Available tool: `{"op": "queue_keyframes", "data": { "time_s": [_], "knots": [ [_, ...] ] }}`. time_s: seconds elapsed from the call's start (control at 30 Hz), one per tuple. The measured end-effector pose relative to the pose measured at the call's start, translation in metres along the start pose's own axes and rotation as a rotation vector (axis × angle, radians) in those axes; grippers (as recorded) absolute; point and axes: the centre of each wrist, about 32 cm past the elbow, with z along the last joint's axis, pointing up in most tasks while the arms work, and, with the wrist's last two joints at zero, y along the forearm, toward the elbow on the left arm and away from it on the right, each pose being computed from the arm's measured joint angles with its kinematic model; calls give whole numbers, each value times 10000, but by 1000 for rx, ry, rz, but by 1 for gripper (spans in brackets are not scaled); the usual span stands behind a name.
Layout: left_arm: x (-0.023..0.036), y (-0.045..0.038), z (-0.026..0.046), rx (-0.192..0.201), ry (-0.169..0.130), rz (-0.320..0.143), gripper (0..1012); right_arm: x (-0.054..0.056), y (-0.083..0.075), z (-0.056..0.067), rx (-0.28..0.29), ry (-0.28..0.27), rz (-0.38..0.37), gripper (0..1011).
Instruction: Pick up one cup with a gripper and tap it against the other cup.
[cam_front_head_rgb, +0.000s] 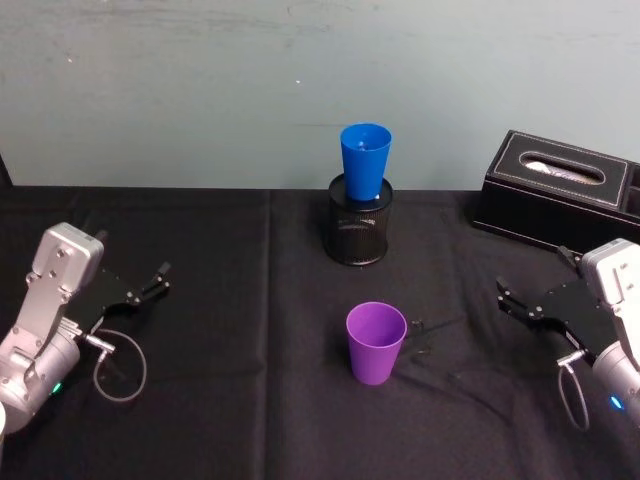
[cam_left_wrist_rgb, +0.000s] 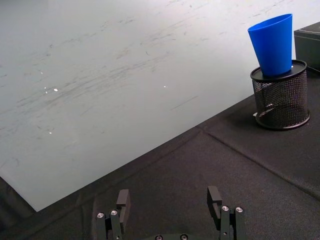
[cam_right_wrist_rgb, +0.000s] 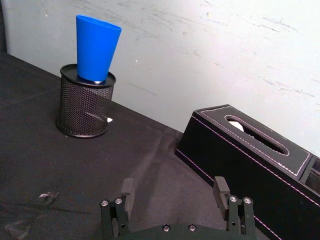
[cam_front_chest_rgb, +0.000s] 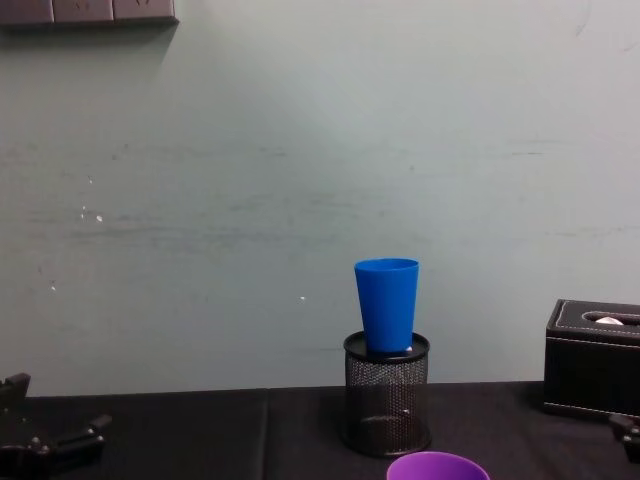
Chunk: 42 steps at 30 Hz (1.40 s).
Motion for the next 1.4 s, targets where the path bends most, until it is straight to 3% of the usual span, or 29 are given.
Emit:
{"op": "queue_keyframes", "data": {
  "time_s": [1.07,1.2,1.4],
  "knots": [
    [0,0,0,0,0,0,1011,7,-2,-2,5,3,5,1003],
    [0,0,0,0,0,0,1011,57,-18,-21,46,30,89,1003],
    [0,0,0,0,0,0,1011,219,-46,-53,93,85,370,1003]
  ]
}}
